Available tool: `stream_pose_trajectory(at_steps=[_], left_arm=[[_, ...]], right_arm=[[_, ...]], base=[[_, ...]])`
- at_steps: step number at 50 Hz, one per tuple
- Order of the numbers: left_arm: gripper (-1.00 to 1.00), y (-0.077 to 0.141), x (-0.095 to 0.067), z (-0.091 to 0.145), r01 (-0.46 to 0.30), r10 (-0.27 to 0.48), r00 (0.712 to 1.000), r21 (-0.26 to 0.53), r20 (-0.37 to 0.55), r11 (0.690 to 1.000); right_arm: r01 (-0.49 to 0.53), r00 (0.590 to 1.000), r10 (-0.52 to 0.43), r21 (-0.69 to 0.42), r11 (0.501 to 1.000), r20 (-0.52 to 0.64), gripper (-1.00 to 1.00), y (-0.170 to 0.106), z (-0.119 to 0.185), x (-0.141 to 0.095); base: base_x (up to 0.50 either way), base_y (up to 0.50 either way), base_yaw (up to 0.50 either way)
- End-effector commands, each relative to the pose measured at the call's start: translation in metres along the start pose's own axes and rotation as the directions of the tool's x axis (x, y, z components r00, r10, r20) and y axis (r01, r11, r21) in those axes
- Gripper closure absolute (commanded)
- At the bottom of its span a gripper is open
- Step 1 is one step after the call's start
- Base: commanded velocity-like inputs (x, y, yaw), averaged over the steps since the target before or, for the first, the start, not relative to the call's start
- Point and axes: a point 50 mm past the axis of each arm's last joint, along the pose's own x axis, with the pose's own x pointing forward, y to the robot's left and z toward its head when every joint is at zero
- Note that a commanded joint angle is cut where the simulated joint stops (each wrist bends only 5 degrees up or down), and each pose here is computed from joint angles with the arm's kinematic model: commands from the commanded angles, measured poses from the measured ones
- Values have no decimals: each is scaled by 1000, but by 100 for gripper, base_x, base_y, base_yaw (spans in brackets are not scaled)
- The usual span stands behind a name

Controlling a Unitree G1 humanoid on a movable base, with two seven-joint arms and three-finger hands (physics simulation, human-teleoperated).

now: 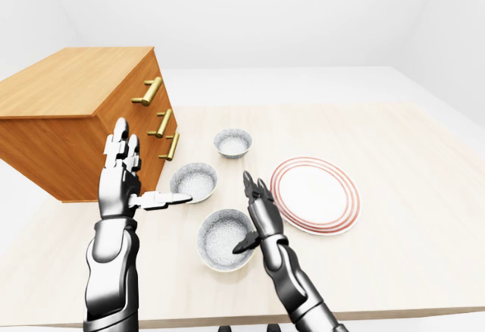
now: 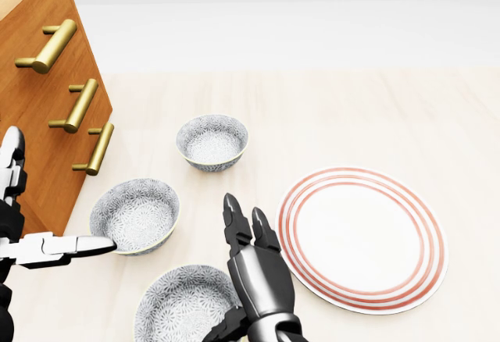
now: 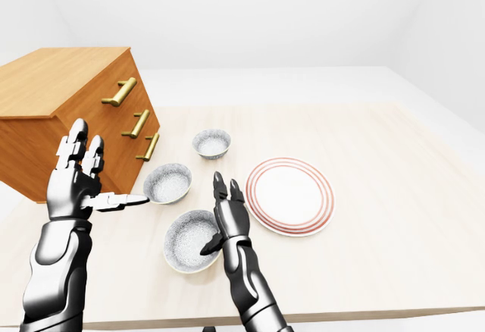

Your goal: Put the bowl at the front on the plate.

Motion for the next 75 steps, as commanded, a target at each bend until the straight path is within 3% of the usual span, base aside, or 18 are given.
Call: stream_pose_trajectory(at_steps=[1,30,32,34,35,36,37,41,57,69,75], left_arm=[[-99,0,0,-1,1,-1,1000,-1,-4,1000],[-99,0,0,1,1,-1,1000,0,4,1000],[-98,0,0,1,1,-1,1000,0,3,1000],[-98,0,0,1,1,-1,1000,0,5,1000],[-98,0,0,2,0,0,1000,0,8,1000],[-98,0,0,2,0,0,1000,0,8,1000],[-98,0,0,2,0,0,1000,0,8,1000],[-98,0,0,1,0,0,1000,0,4,1000],[-98,1,0,1,-1,1,1000,-1,4,1000],[-99,0,1,-1,-1,1,1000,-3,-4,1000],[-99,0,0,-1,-1,1,1000,-3,-3,1000]], right_arm=[[-4,1000,4,-4,1000,-12,-100,2,-3,0],[-8,1000,8,-8,1000,-12,-100,5,-4,0],[-9,1000,9,-7,1000,-13,-28,5,-4,0],[-10,1000,10,-7,1000,-13,-1,5,-4,-1],[-9,1000,9,-5,1000,-14,44,4,-3,-1],[-9,1000,9,-6,1000,-13,64,4,-3,-1],[-9,1000,9,-5,1000,-14,71,4,-3,-2],[-7,1000,7,-3,1000,-13,84,4,-3,-2],[-4,1000,4,9,1000,5,69,1,2,-3],[25,998,-28,52,998,64,97,-20,15,2],[44,994,-50,66,997,94,100,-33,21,4]], base=[[0,0,0],[0,0,0],[0,0,0],[0,0,0],[0,0,0],[0,0,0],[0,0,0],[0,0,0],[0,0,0],[0,0,0],[0,0,0]])
